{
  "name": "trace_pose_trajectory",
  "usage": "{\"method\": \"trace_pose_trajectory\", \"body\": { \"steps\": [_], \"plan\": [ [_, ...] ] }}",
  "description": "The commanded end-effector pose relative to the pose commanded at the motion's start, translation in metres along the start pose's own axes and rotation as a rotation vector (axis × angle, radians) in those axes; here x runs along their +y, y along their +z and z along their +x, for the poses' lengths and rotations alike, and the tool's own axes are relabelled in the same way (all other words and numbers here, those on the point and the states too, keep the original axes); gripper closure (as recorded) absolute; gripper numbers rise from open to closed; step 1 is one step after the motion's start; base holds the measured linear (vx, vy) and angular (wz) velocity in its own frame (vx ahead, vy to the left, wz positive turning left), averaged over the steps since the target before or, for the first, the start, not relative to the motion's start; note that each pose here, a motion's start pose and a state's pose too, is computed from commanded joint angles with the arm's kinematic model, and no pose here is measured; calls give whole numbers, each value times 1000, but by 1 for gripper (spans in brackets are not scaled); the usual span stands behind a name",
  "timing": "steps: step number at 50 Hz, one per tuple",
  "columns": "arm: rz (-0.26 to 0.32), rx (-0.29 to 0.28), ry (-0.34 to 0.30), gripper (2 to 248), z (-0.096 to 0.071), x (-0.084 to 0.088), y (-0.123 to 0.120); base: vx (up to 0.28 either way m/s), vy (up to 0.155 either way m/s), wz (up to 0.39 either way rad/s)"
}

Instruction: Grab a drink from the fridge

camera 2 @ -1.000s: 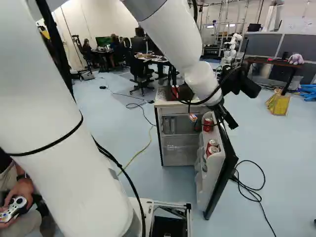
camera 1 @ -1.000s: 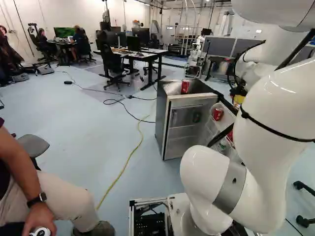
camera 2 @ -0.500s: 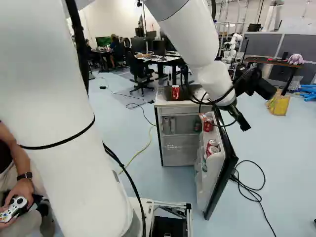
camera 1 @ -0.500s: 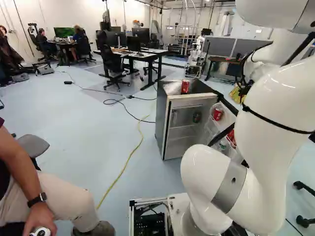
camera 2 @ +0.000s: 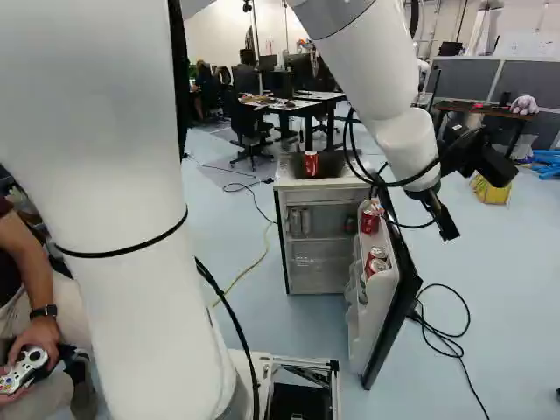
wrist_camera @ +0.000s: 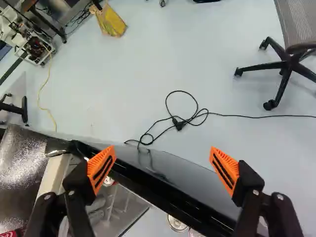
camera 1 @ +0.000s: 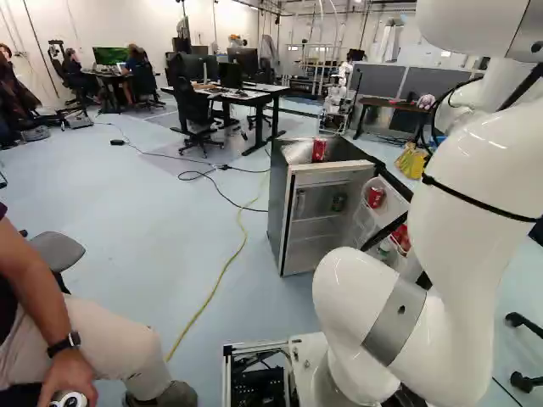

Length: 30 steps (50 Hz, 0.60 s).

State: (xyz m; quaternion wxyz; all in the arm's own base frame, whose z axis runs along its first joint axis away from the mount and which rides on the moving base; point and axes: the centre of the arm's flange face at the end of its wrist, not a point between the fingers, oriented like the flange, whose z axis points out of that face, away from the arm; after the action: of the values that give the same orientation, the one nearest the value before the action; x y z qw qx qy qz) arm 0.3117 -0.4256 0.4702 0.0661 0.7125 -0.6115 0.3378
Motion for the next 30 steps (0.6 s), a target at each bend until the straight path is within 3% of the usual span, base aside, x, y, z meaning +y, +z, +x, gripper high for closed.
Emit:
{"method": "trace_pose_trajectory", "body": {
  "steps": [12,30],
  "plan": [
    [-12,-40,71,3,10,12,6,0,0,0],
    [-1,-143,132,3,4,12,7,0,0,0]
  ]
}}
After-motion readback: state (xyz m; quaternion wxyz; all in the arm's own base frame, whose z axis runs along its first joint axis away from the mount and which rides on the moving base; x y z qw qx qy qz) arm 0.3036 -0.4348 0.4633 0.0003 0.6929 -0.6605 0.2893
